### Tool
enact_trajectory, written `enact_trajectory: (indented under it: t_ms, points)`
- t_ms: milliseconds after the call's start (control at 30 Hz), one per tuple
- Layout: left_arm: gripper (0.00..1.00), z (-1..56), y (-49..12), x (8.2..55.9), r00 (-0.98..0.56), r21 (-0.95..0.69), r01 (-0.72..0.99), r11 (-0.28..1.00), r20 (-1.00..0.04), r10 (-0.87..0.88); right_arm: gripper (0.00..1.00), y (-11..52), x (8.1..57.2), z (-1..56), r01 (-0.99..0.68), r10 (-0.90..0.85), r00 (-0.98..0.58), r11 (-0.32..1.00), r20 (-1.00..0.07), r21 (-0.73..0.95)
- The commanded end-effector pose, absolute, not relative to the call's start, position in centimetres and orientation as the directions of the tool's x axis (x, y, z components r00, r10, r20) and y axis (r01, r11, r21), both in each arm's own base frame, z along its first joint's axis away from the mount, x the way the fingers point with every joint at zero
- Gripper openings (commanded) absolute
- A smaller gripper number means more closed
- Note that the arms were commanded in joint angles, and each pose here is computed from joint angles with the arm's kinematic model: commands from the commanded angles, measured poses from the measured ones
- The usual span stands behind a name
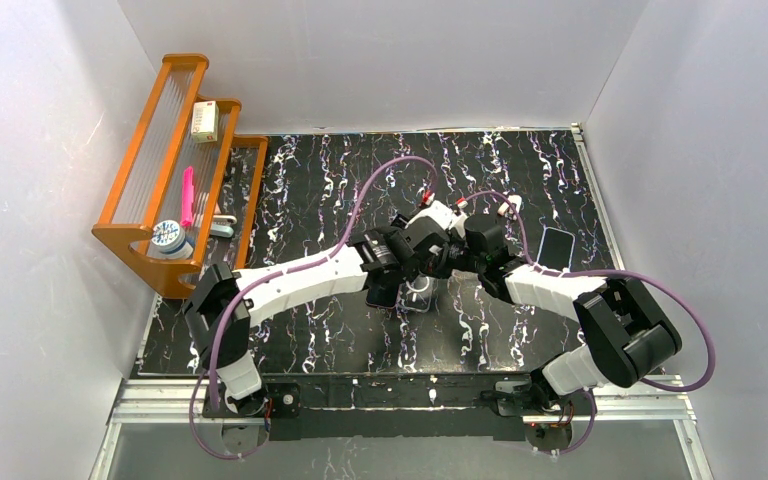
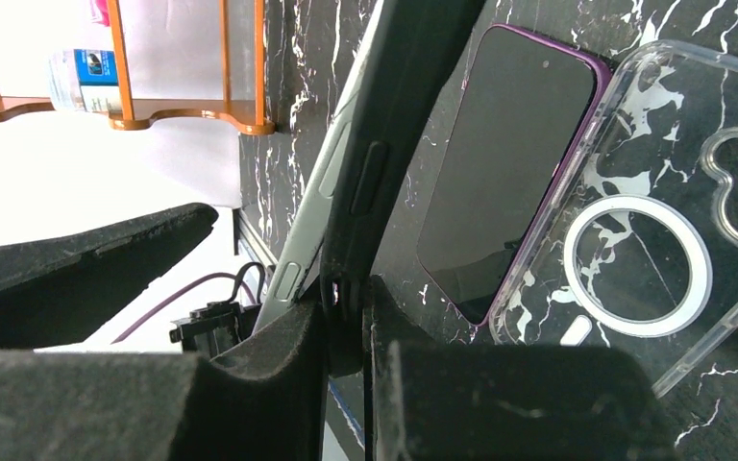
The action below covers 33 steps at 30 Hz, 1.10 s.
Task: Take the phone out of the phone case
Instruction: Remove the phone case from the phone.
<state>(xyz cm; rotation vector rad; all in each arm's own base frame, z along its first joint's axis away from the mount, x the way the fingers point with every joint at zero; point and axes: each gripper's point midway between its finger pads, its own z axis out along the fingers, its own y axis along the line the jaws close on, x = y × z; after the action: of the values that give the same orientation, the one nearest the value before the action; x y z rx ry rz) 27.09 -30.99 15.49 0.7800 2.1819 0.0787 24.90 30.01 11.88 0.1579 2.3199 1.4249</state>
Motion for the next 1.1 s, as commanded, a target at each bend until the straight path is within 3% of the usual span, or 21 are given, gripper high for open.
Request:
enact_trajectory:
  t_ms: [0,733,833,1000,1067]
  points:
    - [0.48,17.0,-29.2,28.5,-0.46,0.438,0.406,0.802,-0.66,0.593,0.01,31.3,25.8,17.4,-0.257,0.319,-0.868,0.371,-0.382,0.893]
    - [0.27,12.6,-31.1,29.7,-0.467,0.525,0.389,0.757,-0.596,0.653,0.01,32.4,25.0,20.5,-0.297,0.331,-0.857,0.31,-0.395,0.903]
    - [0.2,12.4,-31.1,29.7,-0.466,0.525,0.385,0.759,-0.599,0.651,0.01,32.2,25.1,20.7,-0.3,0.342,-0.85,0.312,-0.401,0.902]
    - [0.0,12.8,-31.4,29.1,-0.464,0.489,0.411,0.769,-0.614,0.638,0.01,31.7,25.7,20.4,-0.27,0.38,-0.836,0.34,-0.395,0.901]
    - [0.0,13.1,-31.5,28.5,-0.458,0.473,0.429,0.77,-0.621,0.636,0.01,31.5,26.2,20.0,-0.25,0.404,-0.827,0.361,-0.391,0.899]
